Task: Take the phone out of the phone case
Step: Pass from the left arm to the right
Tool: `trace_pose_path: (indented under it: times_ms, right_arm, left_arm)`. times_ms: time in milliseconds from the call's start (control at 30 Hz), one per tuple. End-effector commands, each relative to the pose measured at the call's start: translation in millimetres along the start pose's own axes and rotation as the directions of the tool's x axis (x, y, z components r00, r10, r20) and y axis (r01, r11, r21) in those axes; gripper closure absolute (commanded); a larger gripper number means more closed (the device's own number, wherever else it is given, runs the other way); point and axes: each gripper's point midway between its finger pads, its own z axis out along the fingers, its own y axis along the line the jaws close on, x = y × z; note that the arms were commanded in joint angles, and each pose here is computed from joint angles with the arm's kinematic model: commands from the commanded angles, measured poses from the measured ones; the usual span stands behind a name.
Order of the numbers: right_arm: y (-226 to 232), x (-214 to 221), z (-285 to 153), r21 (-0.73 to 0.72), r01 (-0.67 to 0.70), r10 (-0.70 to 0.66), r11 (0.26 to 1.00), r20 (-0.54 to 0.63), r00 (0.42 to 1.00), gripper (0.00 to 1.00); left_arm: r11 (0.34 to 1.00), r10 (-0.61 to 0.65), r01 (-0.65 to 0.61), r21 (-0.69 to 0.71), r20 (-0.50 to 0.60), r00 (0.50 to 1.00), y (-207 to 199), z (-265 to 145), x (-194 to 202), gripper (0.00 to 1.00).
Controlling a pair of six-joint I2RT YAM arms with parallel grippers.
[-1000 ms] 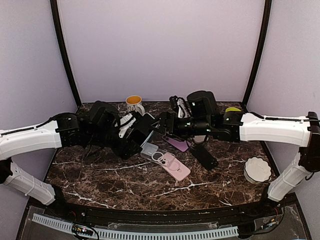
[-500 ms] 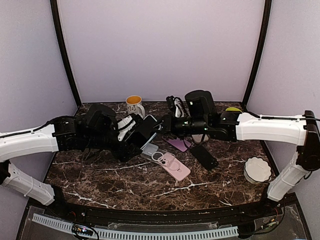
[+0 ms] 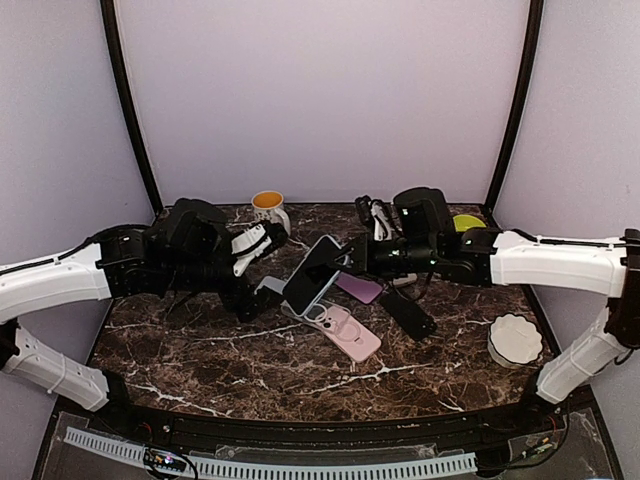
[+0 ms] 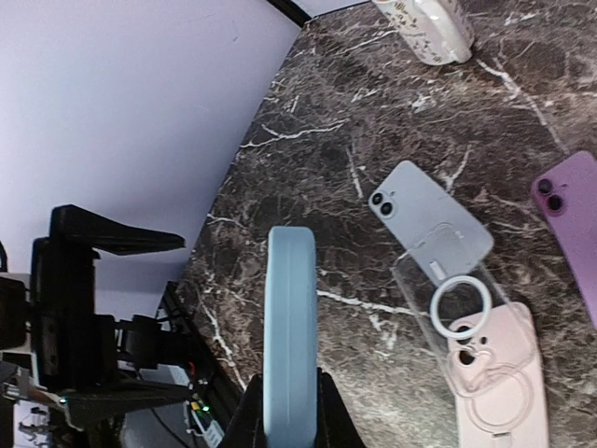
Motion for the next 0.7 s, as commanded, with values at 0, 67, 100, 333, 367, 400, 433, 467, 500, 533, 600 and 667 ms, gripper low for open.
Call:
trace_pose_path:
  times_ms: [0,67,100,333,367,400,433,467,500,533,600,667]
  right_arm:
    - [18,-40,-46,0.045,0.232,-0.236,0.972,0.190,0.953,1.00]
    - [19,-40,-60,0.046,0.316,-0.317,0.948,0.248,0.915,1.00]
    - [26,-42,-69,0.024,0.371,-0.360,0.928,0.304,0.882,1.00]
    - [29,-31,-122,0.089,0.605,-0.556,0.791,0.516,0.652,1.00]
    - [30,-30,-124,0.103,0.625,-0.581,0.774,0.509,0.635,1.00]
    - [31,-28,-125,0.113,0.648,-0.608,0.754,0.493,0.622,1.00]
    - [33,-26,-125,0.111,0.666,-0.625,0.738,0.486,0.611,1.00]
    - [36,-22,-127,0.104,0.701,-0.651,0.706,0.484,0.585,1.00]
    - [40,-16,-127,0.086,0.736,-0.676,0.671,0.477,0.561,1.00]
    - [43,-10,-127,0.070,0.765,-0.697,0.640,0.472,0.540,1.00]
    - [48,4,-125,0.031,0.829,-0.747,0.558,0.453,0.486,1.00]
    - [60,31,-125,-0.066,0.913,-0.802,0.403,0.455,0.387,1.00]
  left_arm:
    - [0.992,0.120,-0.122,0.030,0.057,0.991,-3,-27,-14,0.01]
    - [0.985,0.157,-0.164,0.059,0.107,0.982,-10,-33,-16,0.01]
    - [0.979,0.182,-0.194,0.068,0.149,0.972,-13,-38,-21,0.01]
    - [0.900,0.293,-0.371,0.230,0.310,0.904,-56,-42,-14,0.01]
    - [0.883,0.305,-0.397,0.251,0.338,0.891,-63,-44,-14,0.02]
    - [0.871,0.326,-0.421,0.253,0.345,0.880,-65,-43,-10,0.03]
    - [0.861,0.333,-0.436,0.260,0.361,0.871,-68,-43,-11,0.03]
    - [0.845,0.360,-0.467,0.259,0.370,0.857,-70,-42,-8,0.04]
    - [0.828,0.371,-0.487,0.278,0.381,0.847,-76,-41,-4,0.05]
    - [0.805,0.403,-0.526,0.274,0.398,0.824,-79,-41,-2,0.07]
    - [0.764,0.440,-0.585,0.272,0.443,0.781,-86,-39,1,0.11]
    - [0.745,0.452,-0.612,0.267,0.472,0.757,-91,-36,3,0.16]
